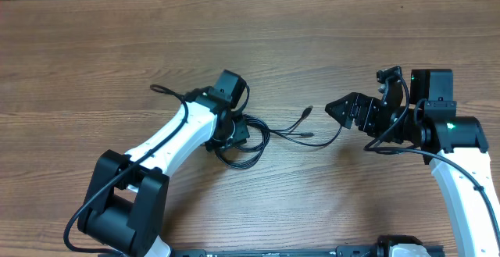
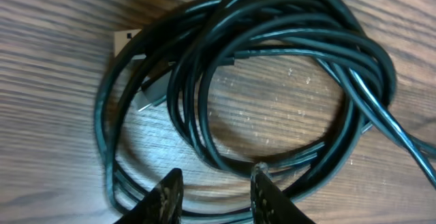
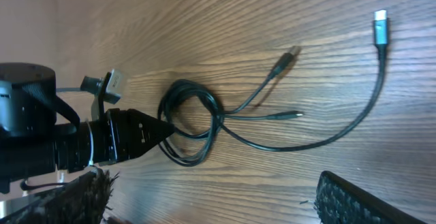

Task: Untangle cables
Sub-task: 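Move the left gripper forward over the black cable bundle, then close the left gripper on the cable bundle's looped section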

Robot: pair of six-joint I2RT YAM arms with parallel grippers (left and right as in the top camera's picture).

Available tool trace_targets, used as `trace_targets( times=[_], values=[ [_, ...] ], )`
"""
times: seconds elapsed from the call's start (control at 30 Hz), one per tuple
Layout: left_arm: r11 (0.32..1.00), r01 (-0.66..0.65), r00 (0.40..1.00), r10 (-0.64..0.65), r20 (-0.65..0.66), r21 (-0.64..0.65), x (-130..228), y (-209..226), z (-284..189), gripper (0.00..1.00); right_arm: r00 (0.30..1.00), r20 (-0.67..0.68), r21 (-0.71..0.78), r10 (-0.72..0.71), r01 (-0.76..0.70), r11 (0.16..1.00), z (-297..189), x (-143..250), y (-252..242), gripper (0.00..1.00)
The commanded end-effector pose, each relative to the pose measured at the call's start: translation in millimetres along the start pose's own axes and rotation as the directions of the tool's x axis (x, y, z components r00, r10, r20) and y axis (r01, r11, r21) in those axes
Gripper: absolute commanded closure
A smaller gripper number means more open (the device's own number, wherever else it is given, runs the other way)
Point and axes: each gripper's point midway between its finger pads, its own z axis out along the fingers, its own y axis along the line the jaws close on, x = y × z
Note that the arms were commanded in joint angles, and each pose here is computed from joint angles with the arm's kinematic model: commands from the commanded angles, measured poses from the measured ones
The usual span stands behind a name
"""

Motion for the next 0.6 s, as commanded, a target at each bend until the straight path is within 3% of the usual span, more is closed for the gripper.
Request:
trace_targets(
  times=[0.0, 0.2, 0.37, 0.57],
  values=[
    [0.996, 0.094, 0.996, -0.094, -0.008, 0.001, 5, 2, 8, 0.7, 0.999, 0.031, 0.04, -0.013, 0.012, 0.999, -6, -7, -3, 0.05],
    [0.996, 0.092, 0.994, -0.09, 0.067, -0.024, -10, 5, 11, 0.66, 1.0, 0.02, 0.042, -0.005, 0.004, 0.999, -6, -4, -4, 0.04],
    [0.995, 0.095, 0.995, -0.094, 0.045, -0.033, -11, 7, 23, 0.64, 1.0, 0.011, 0.045, 0.001, -0.002, 0.999, -6, -2, -4, 0.04],
    [0.994, 0.1, 0.995, -0.099, 0.034, -0.039, -12, 11, 26, 0.71, 1.0, 0.01, 0.045, 0.002, -0.002, 0.999, -6, -2, -4, 0.04]
  ],
)
